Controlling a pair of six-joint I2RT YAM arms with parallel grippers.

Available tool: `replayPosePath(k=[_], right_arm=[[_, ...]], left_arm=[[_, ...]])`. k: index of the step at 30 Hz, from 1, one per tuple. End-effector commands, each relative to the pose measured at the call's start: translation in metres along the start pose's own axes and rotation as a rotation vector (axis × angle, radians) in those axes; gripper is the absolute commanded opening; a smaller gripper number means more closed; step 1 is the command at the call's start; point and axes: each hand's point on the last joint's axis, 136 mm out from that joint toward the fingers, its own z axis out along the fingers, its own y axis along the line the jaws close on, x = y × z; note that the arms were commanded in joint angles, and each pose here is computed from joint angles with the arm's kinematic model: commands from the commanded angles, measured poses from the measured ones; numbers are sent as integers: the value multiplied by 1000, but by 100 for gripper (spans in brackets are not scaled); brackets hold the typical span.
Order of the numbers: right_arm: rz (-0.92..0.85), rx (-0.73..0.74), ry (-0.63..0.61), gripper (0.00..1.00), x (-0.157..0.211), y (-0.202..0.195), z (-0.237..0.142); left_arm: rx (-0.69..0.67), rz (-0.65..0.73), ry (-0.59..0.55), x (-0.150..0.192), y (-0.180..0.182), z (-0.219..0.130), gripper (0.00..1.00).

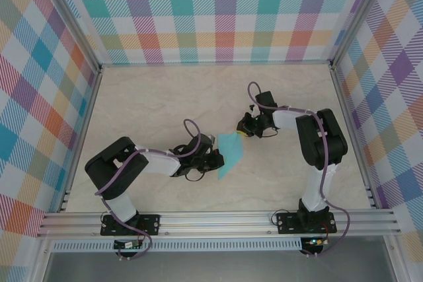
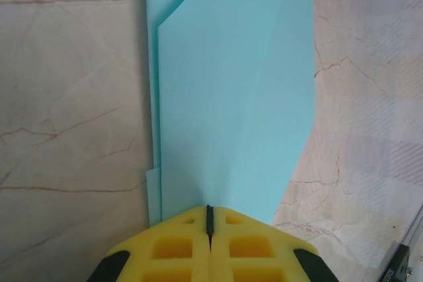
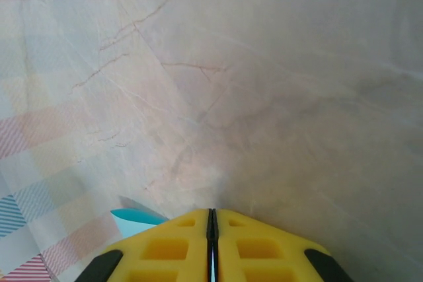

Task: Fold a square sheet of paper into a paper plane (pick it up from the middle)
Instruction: Fourth fold the wing at the center of the table.

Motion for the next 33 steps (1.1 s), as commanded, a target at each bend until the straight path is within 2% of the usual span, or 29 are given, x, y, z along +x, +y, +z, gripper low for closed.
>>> replayPosePath(k=[1, 6, 8, 13, 16, 23, 33], right_arm=[[-70, -35, -28, 11, -9, 26, -24], [-111, -135, -20, 11, 10, 50, -44], [-121, -176, 18, 10, 26, 55, -39], [-163, -158, 81, 7, 66, 51, -12], [-155, -130, 96, 6, 73, 40, 3], [-135, -12, 65, 4, 63, 3, 21], [-103, -28, -62, 5, 0, -3, 10]], left_arm=[[-334, -24, 184, 61, 97, -7, 0], [-349, -5, 183, 61, 99, -11, 0], [-348, 1, 179, 60, 98, -12, 0], [-346, 9, 189, 61, 97, -12, 0], [-344, 9, 193, 62, 97, -12, 0], [-343, 11, 193, 62, 97, -13, 0], [-335, 16, 212, 67, 99, -13, 0]])
